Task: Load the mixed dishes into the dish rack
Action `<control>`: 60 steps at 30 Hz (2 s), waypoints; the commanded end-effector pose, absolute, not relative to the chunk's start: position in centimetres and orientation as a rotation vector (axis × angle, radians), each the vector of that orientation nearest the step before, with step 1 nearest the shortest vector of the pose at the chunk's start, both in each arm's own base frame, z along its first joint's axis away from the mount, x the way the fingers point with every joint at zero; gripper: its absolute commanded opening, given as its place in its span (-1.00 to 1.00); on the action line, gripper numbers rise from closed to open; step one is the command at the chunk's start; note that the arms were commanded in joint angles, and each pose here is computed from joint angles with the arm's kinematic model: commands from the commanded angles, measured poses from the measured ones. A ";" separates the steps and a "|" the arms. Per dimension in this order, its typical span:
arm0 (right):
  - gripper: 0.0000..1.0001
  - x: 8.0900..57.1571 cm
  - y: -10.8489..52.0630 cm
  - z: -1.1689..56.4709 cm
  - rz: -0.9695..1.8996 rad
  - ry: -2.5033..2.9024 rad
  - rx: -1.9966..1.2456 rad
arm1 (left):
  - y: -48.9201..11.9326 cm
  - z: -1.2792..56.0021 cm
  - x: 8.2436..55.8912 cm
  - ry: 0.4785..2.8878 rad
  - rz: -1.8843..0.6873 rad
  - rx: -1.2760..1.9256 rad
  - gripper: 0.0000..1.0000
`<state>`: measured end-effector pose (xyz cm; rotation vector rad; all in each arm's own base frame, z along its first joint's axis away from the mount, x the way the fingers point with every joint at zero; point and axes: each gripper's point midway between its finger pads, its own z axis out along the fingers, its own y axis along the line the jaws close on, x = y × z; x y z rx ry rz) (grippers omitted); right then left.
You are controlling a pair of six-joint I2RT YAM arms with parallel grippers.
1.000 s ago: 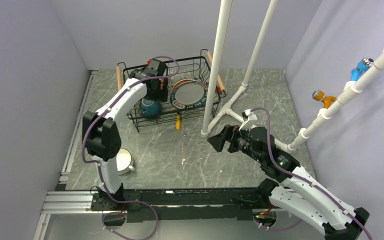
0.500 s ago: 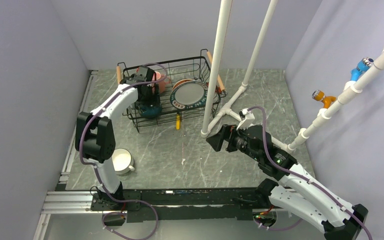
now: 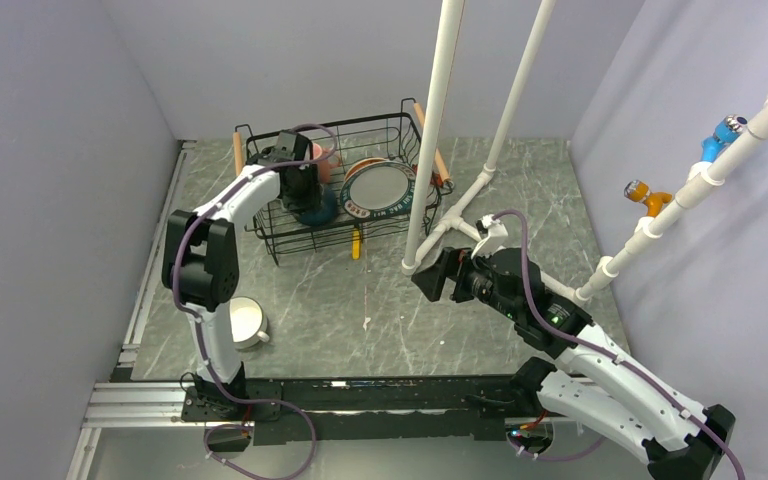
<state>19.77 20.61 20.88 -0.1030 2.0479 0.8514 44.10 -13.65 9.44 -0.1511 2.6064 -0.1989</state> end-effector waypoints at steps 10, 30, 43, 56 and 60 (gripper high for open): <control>0.98 20.5 20.6 23.6 0.867 1.966 -0.087 | -17.9 12.4 49.9 2.466 -0.446 -0.063 0.05; 0.98 20.3 21.4 23.2 0.911 1.971 -0.104 | -13.8 24.7 41.1 2.299 -0.455 -0.030 0.68; 0.98 18.9 24.5 20.1 1.053 2.071 -0.151 | -10.4 29.2 21.7 2.077 -0.587 0.003 0.99; 0.93 12.7 41.4 15.6 0.960 2.098 -0.591 | -7.0 31.1 12.7 1.949 -0.558 -0.107 0.99; 0.89 12.7 47.0 12.4 0.848 2.062 -0.763 | -7.2 31.2 11.4 1.956 -0.601 -0.120 0.99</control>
